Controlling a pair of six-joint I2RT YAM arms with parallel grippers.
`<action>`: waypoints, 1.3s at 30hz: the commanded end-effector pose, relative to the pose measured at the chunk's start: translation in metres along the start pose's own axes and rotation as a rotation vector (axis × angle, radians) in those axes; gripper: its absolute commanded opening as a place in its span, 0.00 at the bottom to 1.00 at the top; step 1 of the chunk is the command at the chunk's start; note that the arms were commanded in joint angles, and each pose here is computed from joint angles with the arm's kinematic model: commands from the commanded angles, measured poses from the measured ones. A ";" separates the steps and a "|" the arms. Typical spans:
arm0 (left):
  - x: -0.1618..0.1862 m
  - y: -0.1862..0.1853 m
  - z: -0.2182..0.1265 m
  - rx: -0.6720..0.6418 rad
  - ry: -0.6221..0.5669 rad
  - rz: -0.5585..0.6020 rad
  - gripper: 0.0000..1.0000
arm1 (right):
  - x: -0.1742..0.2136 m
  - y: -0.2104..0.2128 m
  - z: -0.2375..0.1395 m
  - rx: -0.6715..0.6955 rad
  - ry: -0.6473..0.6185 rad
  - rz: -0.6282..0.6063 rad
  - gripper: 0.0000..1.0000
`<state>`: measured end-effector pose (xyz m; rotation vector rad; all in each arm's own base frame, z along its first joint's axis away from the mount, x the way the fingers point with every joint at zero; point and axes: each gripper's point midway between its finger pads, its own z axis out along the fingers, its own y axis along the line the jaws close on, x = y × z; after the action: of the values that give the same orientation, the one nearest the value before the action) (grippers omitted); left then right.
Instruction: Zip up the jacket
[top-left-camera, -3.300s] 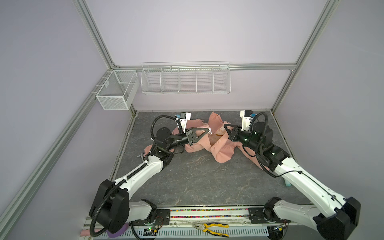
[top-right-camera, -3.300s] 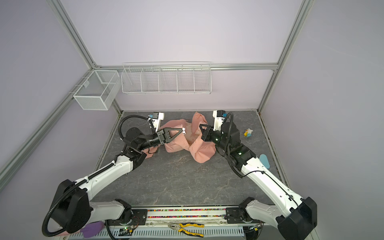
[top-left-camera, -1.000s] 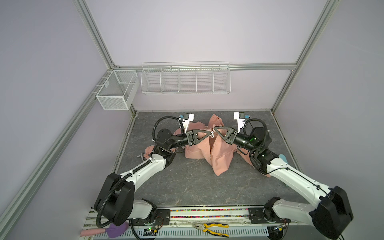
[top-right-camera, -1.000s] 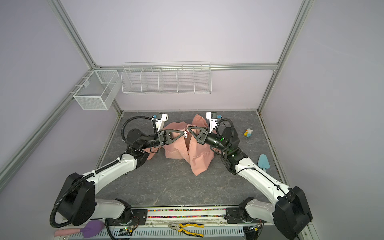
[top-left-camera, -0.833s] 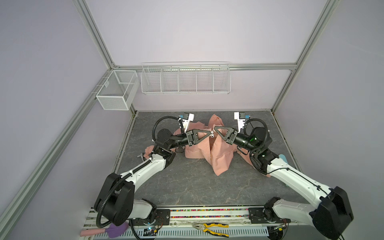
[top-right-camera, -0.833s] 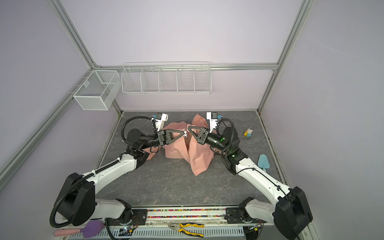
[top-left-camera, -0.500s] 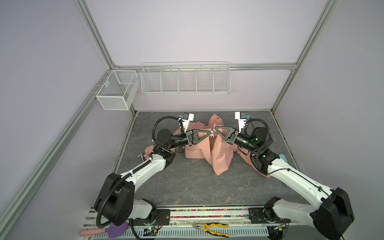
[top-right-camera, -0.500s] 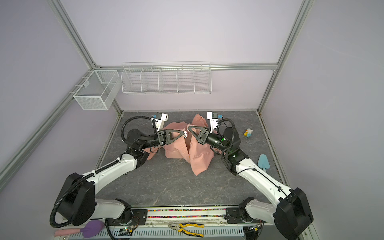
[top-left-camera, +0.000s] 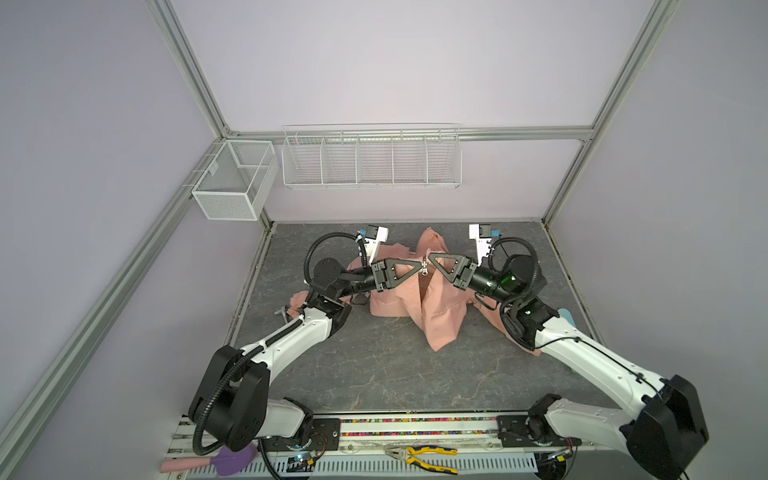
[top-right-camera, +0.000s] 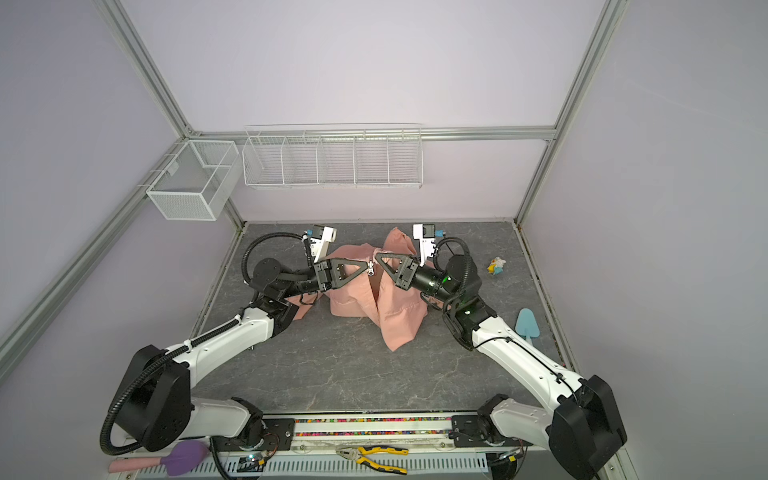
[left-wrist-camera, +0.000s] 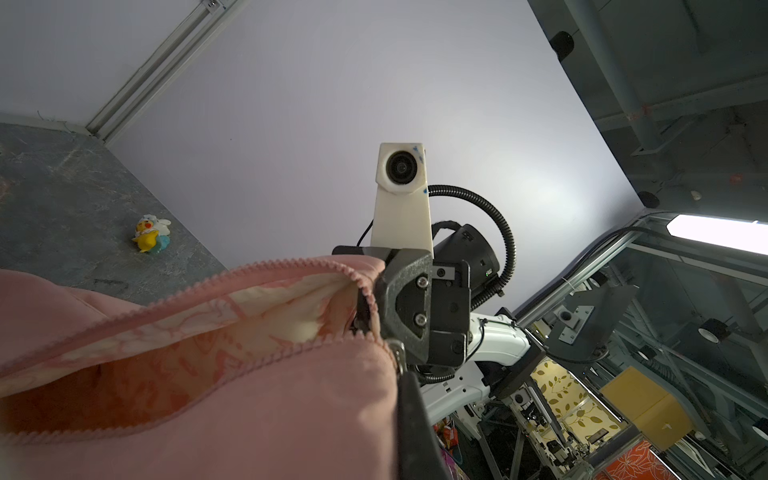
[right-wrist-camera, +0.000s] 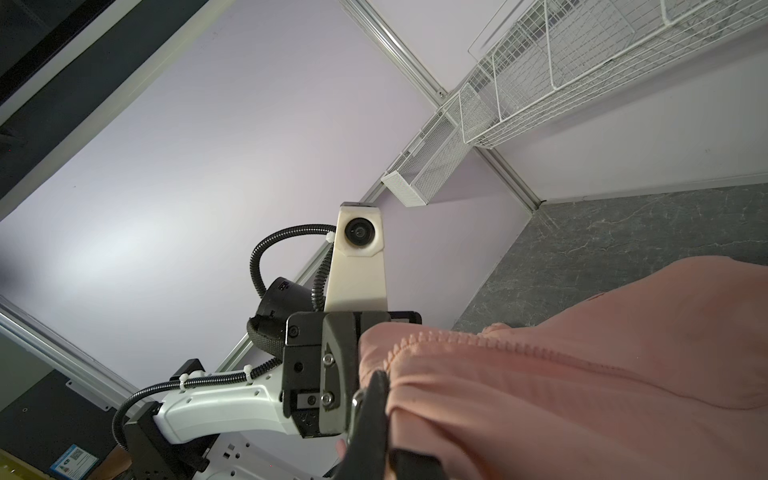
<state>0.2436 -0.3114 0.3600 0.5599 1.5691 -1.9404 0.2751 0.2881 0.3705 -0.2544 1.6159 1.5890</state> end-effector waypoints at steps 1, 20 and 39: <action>-0.003 -0.014 0.001 0.047 0.007 0.045 0.00 | -0.007 0.024 -0.001 -0.077 -0.021 -0.052 0.06; -0.001 -0.012 0.001 0.047 0.009 0.037 0.00 | -0.008 0.022 -0.003 -0.063 -0.034 -0.053 0.06; 0.001 -0.009 0.001 0.052 0.011 0.023 0.00 | -0.012 0.025 -0.005 -0.066 -0.054 -0.064 0.06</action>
<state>0.2423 -0.3120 0.3607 0.5699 1.5585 -1.9604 0.2755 0.2881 0.3708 -0.2523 1.6126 1.5831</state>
